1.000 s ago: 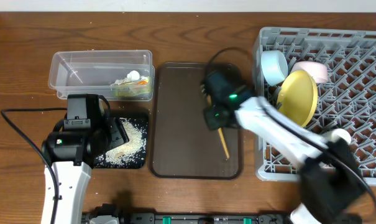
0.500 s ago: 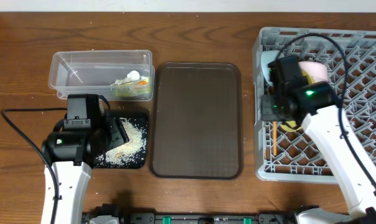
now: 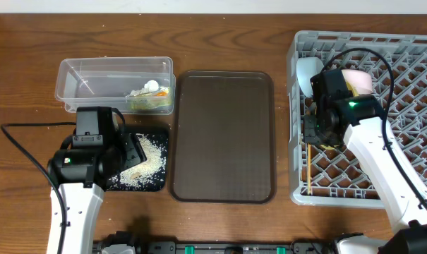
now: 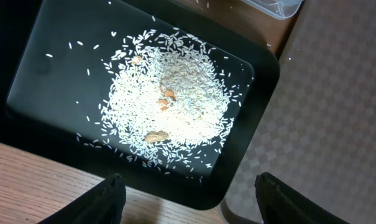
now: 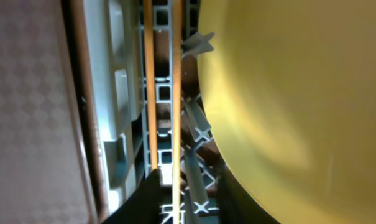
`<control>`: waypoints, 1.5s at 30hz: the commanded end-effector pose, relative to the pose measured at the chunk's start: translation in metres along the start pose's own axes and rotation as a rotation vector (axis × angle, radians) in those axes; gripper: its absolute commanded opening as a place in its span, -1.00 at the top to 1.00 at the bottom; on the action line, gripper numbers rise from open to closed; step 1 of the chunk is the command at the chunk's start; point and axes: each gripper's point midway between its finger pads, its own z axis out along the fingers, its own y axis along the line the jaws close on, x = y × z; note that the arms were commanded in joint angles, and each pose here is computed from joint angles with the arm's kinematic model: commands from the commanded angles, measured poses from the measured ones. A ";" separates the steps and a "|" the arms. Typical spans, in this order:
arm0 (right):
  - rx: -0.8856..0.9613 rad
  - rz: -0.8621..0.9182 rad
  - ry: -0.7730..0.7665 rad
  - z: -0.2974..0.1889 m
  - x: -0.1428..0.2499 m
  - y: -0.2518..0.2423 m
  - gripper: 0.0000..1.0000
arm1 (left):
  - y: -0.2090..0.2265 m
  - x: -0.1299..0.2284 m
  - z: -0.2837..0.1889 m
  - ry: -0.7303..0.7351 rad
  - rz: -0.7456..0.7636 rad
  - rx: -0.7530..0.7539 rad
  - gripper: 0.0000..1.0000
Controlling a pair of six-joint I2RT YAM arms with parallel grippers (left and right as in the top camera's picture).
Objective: Sort waste into correct bins and load items into the dishwasher rack
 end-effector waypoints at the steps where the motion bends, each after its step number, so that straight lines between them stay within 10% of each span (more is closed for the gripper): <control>1: 0.006 0.005 0.006 0.003 0.000 -0.003 0.32 | 0.001 -0.001 -0.001 -0.003 -0.010 -0.003 -0.40; 16: -0.336 -0.034 -0.190 -0.023 -0.044 0.055 0.01 | -0.045 -0.013 0.000 -0.062 0.221 0.149 -0.40; 28: -0.303 -0.023 -0.185 -0.053 -0.014 0.038 -0.11 | -0.034 0.047 0.010 0.209 0.296 0.064 -0.40; 38: -0.289 0.011 -0.509 -0.100 0.015 0.021 -0.27 | -0.035 0.042 -0.038 -0.145 0.339 0.208 -0.40; 40: -0.298 0.067 -0.577 -0.105 0.027 0.013 -0.61 | -0.034 0.044 -0.050 -0.236 0.327 0.247 -0.41; 41: -0.299 0.092 -0.596 -0.106 0.032 0.009 -0.98 | -0.033 0.045 -0.054 -0.268 0.325 0.259 -0.78; 45: -0.323 0.110 -0.658 -0.111 0.051 0.000 -0.99 | -0.031 0.046 -0.074 -0.380 0.325 0.304 -0.80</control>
